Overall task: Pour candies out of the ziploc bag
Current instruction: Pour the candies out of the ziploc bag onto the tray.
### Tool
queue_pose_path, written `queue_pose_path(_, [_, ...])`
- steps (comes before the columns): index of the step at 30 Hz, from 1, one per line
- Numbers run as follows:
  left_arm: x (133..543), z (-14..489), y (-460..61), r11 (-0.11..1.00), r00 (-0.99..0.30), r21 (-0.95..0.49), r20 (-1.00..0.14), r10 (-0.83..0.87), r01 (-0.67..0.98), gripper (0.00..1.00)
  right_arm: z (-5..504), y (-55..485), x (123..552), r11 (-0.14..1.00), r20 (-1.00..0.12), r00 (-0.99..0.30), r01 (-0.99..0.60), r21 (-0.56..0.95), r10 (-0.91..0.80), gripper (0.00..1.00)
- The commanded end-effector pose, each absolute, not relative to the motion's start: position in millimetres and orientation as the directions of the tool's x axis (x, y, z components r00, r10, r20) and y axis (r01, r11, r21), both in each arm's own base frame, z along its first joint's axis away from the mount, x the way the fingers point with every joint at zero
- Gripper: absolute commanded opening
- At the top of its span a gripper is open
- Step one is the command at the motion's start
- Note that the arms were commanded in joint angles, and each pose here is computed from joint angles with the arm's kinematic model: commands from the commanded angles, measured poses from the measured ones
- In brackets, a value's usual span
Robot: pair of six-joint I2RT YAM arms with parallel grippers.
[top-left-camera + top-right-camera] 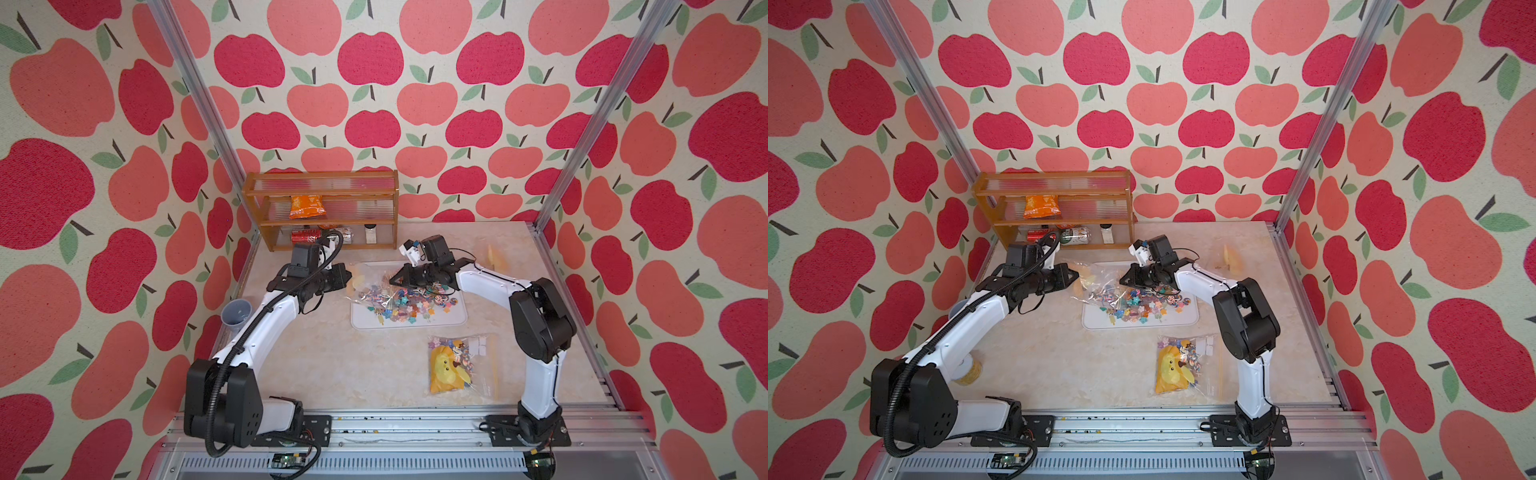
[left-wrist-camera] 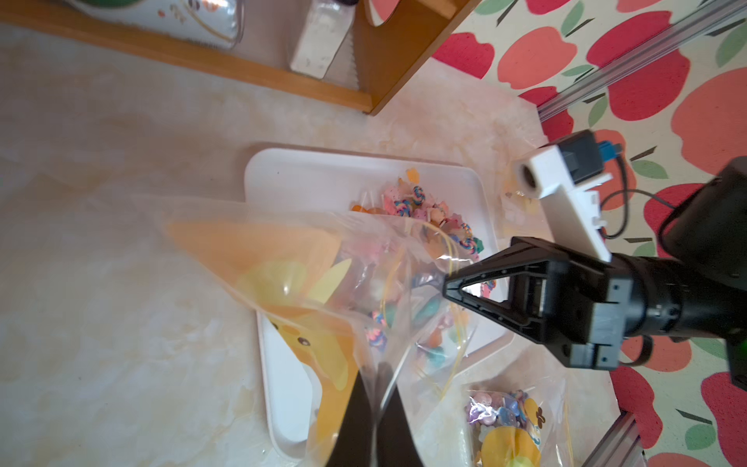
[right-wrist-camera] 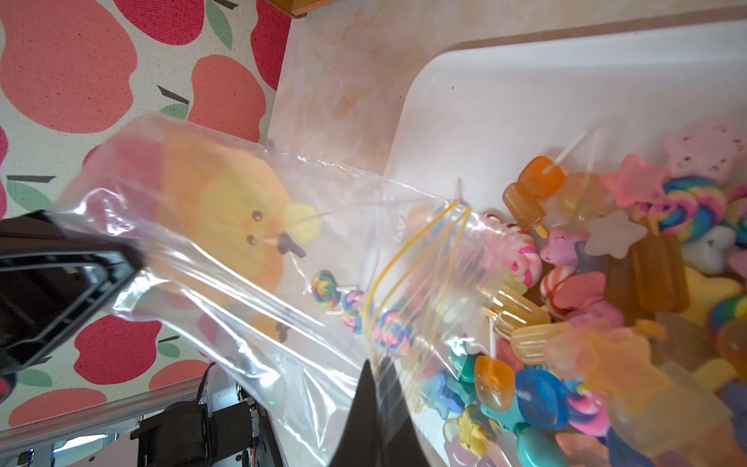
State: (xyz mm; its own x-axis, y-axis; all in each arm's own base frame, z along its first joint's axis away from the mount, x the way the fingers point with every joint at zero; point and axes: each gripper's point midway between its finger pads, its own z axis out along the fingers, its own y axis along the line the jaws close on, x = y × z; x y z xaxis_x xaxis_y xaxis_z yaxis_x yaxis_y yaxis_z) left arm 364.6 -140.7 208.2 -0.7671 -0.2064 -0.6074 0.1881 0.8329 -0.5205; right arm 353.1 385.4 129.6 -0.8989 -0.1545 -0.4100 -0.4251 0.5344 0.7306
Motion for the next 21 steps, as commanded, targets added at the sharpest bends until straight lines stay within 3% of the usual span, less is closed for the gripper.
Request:
queue_pose_path(1, [360.6, 234.0, -138.4, 0.862, -0.735, -0.454, -0.66, -0.157, 0.224, 0.0, 140.0, 394.9, 360.8, 0.5, -0.428, -0.894, -0.434, 0.75, -0.134, 0.0])
queue_pose_path(11, [366.4, 234.5, -170.0, 0.879, -0.723, -0.371, -0.69, -0.045, 0.299, 0.0, 136.2, 401.9, 369.0, 0.493, -0.431, -0.895, -0.429, 0.757, -0.117, 0.0])
queue_pose_path(21, [370.3, 271.4, -185.8, 0.872, -0.664, -0.333, -0.748, -0.012, 0.36, 0.0, 139.2, 402.8, 371.9, 0.488, -0.438, -0.893, -0.429, 0.761, -0.102, 0.0])
